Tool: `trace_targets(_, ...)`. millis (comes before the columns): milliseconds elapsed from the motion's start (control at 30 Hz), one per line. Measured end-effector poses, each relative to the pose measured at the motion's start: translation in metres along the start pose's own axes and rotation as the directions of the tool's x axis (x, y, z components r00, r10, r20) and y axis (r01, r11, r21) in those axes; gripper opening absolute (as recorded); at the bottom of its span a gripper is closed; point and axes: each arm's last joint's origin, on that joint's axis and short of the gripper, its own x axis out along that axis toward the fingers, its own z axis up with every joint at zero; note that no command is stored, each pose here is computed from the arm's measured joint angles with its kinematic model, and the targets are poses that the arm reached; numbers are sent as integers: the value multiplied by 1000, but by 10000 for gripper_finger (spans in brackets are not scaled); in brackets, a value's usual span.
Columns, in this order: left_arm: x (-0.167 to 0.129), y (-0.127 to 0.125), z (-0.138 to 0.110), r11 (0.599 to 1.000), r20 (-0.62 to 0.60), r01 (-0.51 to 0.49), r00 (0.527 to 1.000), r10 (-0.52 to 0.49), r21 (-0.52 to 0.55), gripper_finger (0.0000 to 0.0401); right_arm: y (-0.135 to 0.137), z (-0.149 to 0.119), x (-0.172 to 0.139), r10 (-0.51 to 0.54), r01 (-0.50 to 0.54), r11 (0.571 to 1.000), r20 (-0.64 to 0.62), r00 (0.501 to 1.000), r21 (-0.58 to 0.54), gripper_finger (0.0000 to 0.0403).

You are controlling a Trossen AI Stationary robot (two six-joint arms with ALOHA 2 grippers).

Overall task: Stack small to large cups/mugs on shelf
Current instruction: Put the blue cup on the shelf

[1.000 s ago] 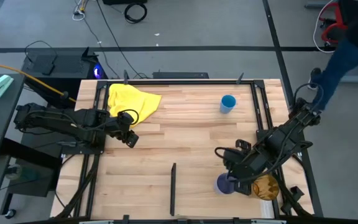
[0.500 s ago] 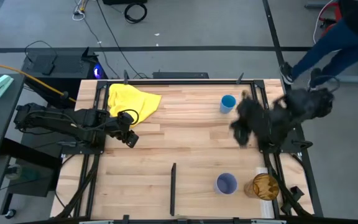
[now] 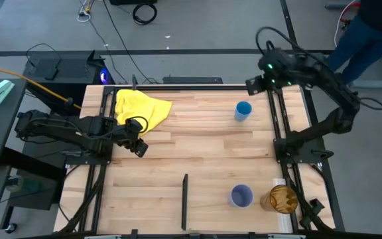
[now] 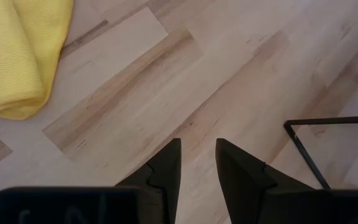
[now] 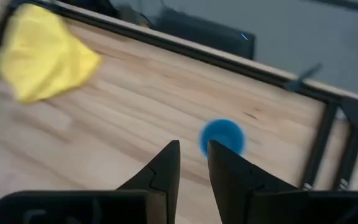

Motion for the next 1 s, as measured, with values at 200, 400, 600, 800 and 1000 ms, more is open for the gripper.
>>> trace_targets(200,0,0,0,1000,1,0,1000,0,13,107,-31,9,56,-106,124,989,-210,972,76,89)
trace_targets(400,0,0,0,1000,12,-7,1000,7,26,107,-53,-18,112,-204,259,963,-426,881,75,89)
trace_targets(600,0,0,1,1000,19,-13,1000,12,27,107,-49,-40,153,-138,207,972,-436,889,115,89)
trace_targets(800,0,0,1,1000,19,-13,1000,12,26,107,-47,-51,186,-46,142,966,-396,917,217,89)
trace_targets(1000,0,0,1,1000,19,-13,1000,12,26,107,-50,-58,195,-64,171,955,-393,917,243,89)
